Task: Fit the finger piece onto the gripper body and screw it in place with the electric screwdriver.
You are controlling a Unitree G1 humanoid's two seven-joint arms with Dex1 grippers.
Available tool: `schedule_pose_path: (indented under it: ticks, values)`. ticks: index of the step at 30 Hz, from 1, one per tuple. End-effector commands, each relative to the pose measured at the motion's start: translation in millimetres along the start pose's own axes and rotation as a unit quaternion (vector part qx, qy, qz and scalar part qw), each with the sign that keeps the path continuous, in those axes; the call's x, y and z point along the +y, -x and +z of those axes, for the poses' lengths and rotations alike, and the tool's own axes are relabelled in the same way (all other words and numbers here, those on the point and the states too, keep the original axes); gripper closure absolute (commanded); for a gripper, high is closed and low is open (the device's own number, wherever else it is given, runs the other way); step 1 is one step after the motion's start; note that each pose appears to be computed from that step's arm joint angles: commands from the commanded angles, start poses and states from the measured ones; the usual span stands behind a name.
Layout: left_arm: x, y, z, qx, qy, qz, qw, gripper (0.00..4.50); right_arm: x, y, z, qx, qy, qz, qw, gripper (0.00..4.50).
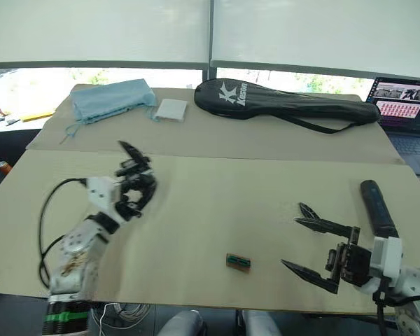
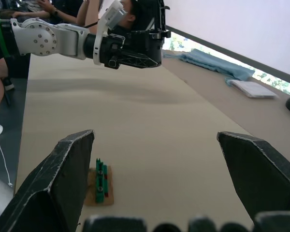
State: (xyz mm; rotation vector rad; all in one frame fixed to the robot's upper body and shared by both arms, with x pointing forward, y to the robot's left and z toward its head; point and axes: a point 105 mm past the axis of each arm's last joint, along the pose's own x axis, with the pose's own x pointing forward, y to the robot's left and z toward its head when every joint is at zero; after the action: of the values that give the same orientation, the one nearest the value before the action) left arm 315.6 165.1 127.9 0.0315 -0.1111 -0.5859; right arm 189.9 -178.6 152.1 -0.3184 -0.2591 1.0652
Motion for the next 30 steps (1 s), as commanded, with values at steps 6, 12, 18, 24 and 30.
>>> schedule_pose_path:
  ticks: [6,12,18,24,30]
  values:
    - [-77.6,-35.2,-10.9,0.005,-0.067,-0.187,0.98,2.16,18.7,3.6,12.5,-0.003,-0.005,-0.01,1.0,0.0]
    - [-101.6,-53.3,-22.6,0.012,-0.072,-0.242,0.968,2.16,23.4,4.0,14.5,0.003,-0.007,-0.022,1.0,0.0]
    - [-121.7,-58.9,-36.2,0.027,-0.077,-0.286,0.955,2.16,23.5,1.0,15.9,0.006,-0.009,-0.026,1.0,0.0]
    - [-129.1,-60.2,-47.0,0.047,-0.097,-0.298,0.948,2.16,23.4,-3.2,17.9,0.005,-0.009,-0.027,1.0,0.0]
    - [-132.7,-58.1,-54.5,0.068,-0.082,-0.305,0.946,2.16,22.6,-5.0,18.9,0.005,-0.009,-0.027,1.0,0.0]
